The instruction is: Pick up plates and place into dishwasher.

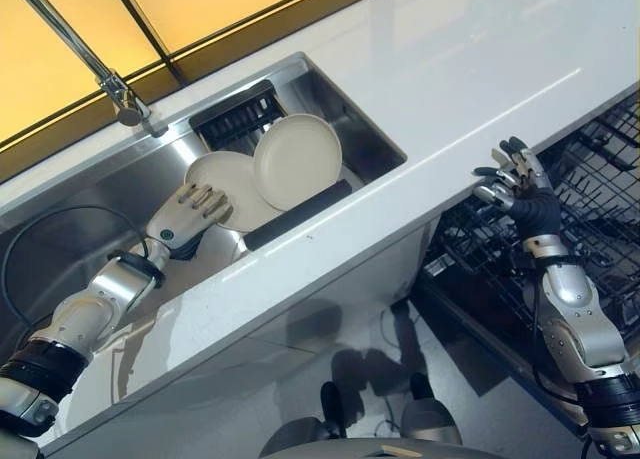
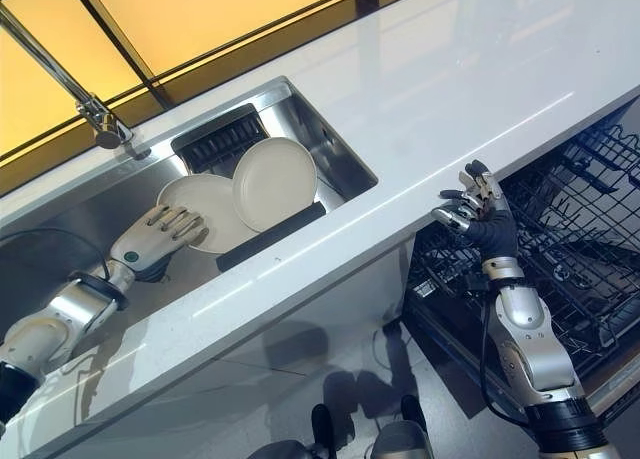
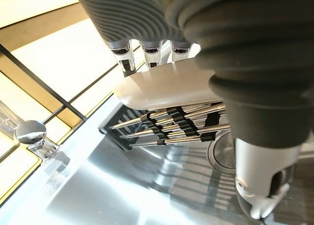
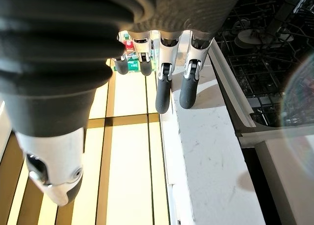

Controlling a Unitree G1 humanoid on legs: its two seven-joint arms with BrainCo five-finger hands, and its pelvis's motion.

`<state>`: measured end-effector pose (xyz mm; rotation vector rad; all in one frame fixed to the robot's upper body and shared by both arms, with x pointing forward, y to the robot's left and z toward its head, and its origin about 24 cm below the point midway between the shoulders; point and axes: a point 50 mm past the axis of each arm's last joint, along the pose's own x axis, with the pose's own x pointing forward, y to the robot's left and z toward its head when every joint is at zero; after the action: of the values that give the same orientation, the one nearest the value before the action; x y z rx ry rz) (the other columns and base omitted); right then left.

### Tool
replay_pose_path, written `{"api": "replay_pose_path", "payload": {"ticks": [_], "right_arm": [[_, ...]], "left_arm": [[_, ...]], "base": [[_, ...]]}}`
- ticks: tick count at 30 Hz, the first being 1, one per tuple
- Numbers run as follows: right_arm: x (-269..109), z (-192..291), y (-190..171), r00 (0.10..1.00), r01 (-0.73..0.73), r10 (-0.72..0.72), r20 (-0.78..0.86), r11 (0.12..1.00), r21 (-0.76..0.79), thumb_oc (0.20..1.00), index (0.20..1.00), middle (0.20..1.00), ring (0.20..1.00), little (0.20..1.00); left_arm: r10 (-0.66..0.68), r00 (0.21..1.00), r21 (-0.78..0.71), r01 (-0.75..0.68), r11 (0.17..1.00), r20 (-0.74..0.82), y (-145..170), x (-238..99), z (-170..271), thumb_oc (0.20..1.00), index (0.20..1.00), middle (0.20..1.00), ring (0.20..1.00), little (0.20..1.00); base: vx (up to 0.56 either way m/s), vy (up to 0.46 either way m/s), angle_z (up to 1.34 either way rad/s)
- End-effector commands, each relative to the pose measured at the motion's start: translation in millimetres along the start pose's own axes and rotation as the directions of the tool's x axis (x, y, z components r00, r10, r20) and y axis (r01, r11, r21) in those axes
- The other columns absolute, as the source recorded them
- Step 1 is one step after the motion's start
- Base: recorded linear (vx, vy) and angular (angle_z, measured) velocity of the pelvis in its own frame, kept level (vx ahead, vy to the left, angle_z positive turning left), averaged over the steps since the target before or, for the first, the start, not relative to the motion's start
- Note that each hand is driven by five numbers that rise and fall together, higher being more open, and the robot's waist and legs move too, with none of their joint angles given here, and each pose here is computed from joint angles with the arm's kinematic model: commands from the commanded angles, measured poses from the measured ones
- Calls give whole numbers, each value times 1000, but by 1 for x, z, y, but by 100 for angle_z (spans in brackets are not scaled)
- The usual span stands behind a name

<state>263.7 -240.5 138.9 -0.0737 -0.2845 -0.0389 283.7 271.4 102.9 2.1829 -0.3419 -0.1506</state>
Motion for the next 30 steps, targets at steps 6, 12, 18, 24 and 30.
{"api": "replay_pose_path", "payload": {"ticks": [6, 12, 18, 24, 30], "right_arm": [[-2, -8, 5, 999, -48, 48, -26, 999, -12, 1000, 1000, 1000, 1000, 1000], [-4, -9, 3, 998, -54, 53, -38, 998, -16, 1000, 1000, 1000, 1000, 1000], [-7, -11, 1, 997, -58, 57, -58, 998, -18, 1000, 1000, 1000, 1000, 1000], [-8, -11, 2, 996, -58, 56, -63, 998, -23, 1000, 1000, 1000, 1000, 1000], [-10, -11, -1, 996, -58, 56, -67, 998, -26, 1000, 1000, 1000, 1000, 1000]], "left_arm": [[210, 958, 110, -192, 975, -197, 15, 10, -40, 1000, 1000, 1000, 1000, 1000], [214, 954, 96, -198, 975, -210, 12, 9, -37, 1000, 1000, 1000, 1000, 1000], [207, 956, 77, -195, 978, -207, 10, 10, -31, 1000, 1000, 1000, 1000, 1000], [191, 962, 61, -183, 981, -193, 7, 10, -25, 595, 595, 595, 595, 595], [182, 968, 52, -175, 983, -171, 6, 8, -23, 200, 200, 200, 200, 200]], "base": [[-3, -5, -2], [21, 5, 0], [33, 11, 0], [0, 0, 0], [0, 0, 0]]}}
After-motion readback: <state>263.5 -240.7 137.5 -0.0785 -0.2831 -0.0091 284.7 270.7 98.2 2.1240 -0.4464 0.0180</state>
